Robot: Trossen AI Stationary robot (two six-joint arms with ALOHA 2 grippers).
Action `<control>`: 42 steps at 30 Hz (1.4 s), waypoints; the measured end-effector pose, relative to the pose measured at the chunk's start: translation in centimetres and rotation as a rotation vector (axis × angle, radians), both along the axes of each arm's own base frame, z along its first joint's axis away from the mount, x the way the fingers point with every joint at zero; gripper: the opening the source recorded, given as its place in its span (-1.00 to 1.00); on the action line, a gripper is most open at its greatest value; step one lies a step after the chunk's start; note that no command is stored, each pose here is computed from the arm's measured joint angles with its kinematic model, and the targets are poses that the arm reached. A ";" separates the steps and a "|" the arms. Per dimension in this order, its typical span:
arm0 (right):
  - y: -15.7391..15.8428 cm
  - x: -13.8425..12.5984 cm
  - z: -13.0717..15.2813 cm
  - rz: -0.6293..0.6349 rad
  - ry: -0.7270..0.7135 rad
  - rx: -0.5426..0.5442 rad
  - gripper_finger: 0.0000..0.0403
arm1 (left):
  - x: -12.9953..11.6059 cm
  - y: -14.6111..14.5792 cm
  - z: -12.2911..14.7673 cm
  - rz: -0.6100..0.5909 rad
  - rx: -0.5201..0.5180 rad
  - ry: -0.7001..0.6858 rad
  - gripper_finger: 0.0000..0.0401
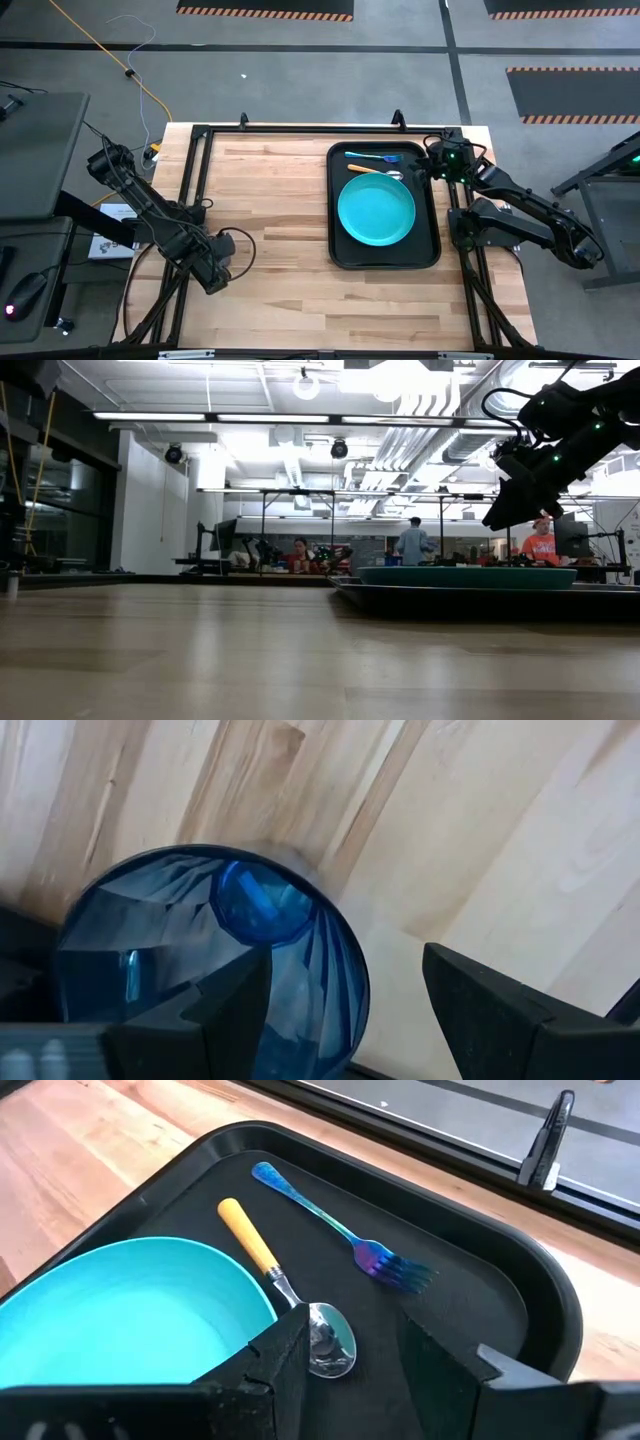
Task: Pick and place plate/cup/fork/spoon on tray
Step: Put the blue cup on the black serving tray to the top left of the yellow spoon
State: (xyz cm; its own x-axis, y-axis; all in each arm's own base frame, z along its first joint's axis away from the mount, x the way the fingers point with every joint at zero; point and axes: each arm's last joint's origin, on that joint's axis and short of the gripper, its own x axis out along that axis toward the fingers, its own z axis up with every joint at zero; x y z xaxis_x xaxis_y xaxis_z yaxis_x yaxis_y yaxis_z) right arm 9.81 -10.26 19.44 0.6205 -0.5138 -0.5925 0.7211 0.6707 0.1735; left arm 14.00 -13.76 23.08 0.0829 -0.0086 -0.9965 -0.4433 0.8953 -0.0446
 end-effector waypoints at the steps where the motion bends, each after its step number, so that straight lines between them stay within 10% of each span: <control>1: 0.0 0.0 0.0 0.000 0.000 0.000 -0.30 | 0.0 0.0 0.0 0.000 0.001 0.001 0.25; 7: 0.0 0.0 0.0 -0.010 -0.008 0.010 -0.30 | 0.0 0.0 0.0 0.004 -0.045 0.048 0.02; 15: 0.0 0.0 0.0 -0.001 -0.014 0.016 -0.30 | 0.8 0.9 0.0 0.020 -0.021 0.027 -0.93; 30: 0.8 0.6 0.1 0.185 -0.178 0.203 -0.30 | 7.8 7.4 7.8 -0.103 0.239 -0.323 -0.98; 42: 2.1 2.2 0.8 0.377 -0.224 0.154 -0.30 | 17.8 17.9 10.4 -0.281 0.497 -0.277 -0.99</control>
